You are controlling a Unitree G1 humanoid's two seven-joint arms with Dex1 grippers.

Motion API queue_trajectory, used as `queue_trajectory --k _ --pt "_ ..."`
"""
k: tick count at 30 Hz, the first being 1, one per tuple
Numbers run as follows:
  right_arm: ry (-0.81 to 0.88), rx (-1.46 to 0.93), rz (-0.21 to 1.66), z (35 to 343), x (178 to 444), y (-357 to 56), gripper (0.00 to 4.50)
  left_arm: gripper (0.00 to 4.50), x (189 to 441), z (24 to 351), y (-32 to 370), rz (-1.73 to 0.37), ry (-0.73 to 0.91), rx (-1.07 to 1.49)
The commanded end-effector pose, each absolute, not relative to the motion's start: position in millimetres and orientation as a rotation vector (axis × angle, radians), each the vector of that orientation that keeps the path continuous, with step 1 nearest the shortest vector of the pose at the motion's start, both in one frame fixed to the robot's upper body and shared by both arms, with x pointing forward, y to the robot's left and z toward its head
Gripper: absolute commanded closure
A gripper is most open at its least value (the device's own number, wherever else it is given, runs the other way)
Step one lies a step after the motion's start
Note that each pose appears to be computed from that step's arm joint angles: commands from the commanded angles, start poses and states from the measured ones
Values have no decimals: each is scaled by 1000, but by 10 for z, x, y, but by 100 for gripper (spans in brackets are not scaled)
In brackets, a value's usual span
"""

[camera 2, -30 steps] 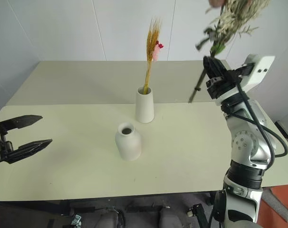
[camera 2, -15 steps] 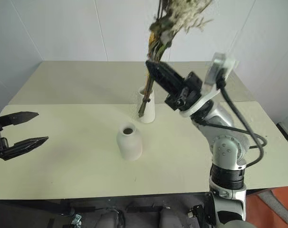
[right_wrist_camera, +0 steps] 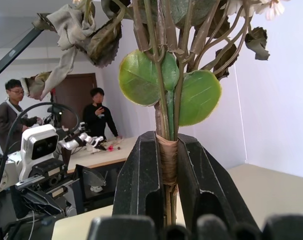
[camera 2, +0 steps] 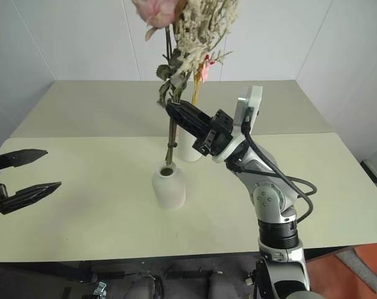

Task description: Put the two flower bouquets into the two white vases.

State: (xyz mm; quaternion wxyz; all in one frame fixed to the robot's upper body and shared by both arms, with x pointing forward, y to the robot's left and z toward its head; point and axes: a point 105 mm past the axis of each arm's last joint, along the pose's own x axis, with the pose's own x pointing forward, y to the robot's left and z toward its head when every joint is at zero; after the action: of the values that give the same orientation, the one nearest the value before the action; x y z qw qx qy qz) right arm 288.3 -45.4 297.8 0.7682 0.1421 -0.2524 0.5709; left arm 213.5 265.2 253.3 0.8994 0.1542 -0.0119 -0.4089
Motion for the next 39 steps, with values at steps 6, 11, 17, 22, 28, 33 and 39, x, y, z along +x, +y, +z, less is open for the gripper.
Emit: queue_trajectory --k 6,11,17,22,28,33,39 --pt "-595 275 1238 2910 2887 -418 428 0 2072 2625 2618 -850 -55 343" --pt "-544 268 1254 2713 2908 -362 428 0 2070 2628 2624 -846 -53 343" --pt "-490 281 1337 2548 2808 -343 332 0 2075 2635 2629 -841 -57 347" --pt "-445 222 1404 2423 2703 -349 161 0 2085 2631 2615 -846 -60 347" --pt "-416 10 1305 2285 2815 -396 3 0 2106 2628 2619 -848 -63 351" --pt "-413 -166 1295 2278 2838 -519 3 0 2126 2620 2616 -852 -63 350" --pt "-344 -312 1256 2182 2896 -765 3 0 2141 2622 2617 -850 -66 356"
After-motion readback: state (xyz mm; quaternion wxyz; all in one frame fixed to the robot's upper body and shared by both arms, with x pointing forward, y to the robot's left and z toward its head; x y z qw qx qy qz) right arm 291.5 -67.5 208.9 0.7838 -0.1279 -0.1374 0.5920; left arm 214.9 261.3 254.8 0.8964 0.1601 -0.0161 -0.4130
